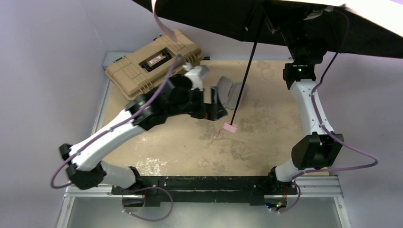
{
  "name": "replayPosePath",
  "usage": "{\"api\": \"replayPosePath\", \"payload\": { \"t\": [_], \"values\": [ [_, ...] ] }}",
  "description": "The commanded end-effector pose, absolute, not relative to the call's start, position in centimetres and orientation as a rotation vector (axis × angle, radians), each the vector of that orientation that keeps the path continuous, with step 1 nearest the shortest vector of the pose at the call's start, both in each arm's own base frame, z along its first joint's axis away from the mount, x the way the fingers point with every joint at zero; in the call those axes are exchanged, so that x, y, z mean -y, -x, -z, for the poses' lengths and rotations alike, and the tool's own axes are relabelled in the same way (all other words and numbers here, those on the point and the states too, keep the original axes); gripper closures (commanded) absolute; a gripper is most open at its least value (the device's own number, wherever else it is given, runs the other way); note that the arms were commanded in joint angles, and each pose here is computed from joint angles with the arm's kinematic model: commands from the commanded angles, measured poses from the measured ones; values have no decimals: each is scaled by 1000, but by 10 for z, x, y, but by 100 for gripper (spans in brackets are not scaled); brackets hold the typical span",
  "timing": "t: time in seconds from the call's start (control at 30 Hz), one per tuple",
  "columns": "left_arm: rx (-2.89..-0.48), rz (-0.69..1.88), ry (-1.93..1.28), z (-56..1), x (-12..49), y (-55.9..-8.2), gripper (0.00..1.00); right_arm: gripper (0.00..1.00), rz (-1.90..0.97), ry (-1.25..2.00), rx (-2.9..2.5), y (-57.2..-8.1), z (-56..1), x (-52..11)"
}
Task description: Open the umbrella
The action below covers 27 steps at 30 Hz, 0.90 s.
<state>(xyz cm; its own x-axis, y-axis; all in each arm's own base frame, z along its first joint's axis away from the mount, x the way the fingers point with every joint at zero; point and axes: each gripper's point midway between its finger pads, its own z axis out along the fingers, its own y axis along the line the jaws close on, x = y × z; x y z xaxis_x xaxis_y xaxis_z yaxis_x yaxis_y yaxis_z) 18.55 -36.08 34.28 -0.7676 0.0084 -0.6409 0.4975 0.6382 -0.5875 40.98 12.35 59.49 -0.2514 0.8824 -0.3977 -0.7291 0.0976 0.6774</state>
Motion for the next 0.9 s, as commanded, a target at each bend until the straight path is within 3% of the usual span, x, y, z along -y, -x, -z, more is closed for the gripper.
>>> {"api": "replayPosePath", "payload": {
  "t": [0.0, 0.43, 0.87],
  "values": [
    [-2095, 859, -130, -361, 299, -211, 0, 100, -1449, -109, -935, -381, -613, -123],
    [-1953, 529, -58, -359, 175, -197, 0, 100, -1101, -71, -1033, -412, -573, -112],
    [-1893, 36, 15, -385, 39, -176, 0, 100, -736, -42, -1121, -438, -449, -95]
  ]
}}
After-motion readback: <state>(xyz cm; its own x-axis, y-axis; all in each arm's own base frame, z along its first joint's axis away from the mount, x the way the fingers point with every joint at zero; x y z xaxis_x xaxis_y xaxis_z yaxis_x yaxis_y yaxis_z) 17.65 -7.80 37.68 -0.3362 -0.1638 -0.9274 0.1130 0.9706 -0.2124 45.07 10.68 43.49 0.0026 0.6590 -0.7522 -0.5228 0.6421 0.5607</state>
